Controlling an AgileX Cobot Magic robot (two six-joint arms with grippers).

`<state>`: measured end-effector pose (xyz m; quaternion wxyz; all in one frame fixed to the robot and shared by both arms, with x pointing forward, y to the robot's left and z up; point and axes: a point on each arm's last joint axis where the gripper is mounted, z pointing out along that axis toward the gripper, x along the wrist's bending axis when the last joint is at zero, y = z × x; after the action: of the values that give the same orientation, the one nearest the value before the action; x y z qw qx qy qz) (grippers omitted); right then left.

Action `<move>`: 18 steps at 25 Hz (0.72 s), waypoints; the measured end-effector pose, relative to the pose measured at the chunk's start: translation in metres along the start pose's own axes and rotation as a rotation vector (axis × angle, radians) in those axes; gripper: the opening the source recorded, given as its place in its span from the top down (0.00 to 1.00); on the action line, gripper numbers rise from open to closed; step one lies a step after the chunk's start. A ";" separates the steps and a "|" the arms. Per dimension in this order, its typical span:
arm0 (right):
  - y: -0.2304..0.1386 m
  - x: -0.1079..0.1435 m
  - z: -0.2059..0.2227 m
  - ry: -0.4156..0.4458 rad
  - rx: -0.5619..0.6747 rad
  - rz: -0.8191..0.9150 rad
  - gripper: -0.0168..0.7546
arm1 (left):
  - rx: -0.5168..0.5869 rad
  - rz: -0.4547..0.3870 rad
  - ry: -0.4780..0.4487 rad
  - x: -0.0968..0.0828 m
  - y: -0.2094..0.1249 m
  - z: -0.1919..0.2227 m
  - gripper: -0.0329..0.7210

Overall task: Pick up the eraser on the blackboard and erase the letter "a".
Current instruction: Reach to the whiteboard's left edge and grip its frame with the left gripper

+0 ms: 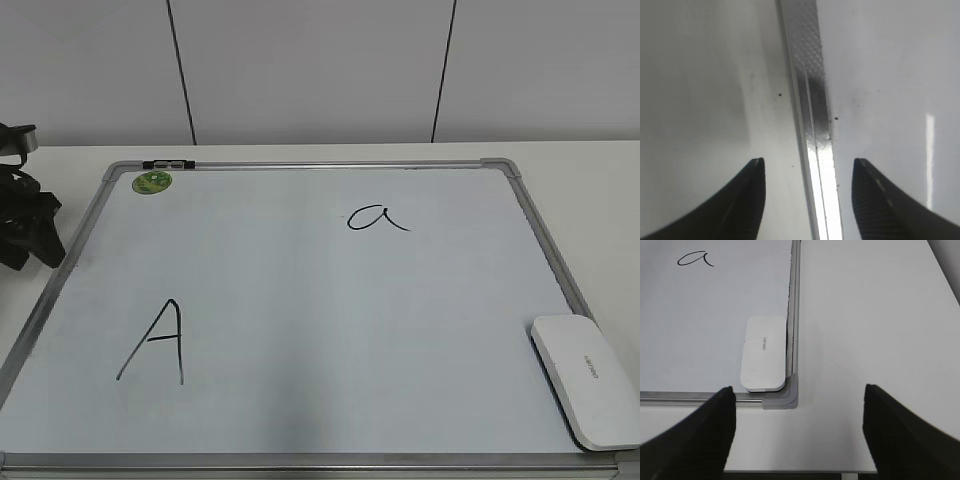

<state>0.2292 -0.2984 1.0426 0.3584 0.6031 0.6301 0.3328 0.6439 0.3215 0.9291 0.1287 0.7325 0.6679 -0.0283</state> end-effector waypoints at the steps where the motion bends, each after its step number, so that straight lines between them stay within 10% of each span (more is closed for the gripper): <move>1: 0.000 0.000 0.000 0.000 0.000 0.000 0.22 | -0.001 -0.001 -0.002 0.000 0.000 0.000 0.42; 18: 0.000 0.000 0.000 0.000 0.000 0.000 0.22 | -0.010 -0.078 -0.103 0.016 0.010 0.006 0.45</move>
<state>0.2292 -0.2984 1.0426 0.3584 0.6031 0.6301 0.3328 0.6558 0.3346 0.9214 0.1653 0.7029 0.6885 -0.0675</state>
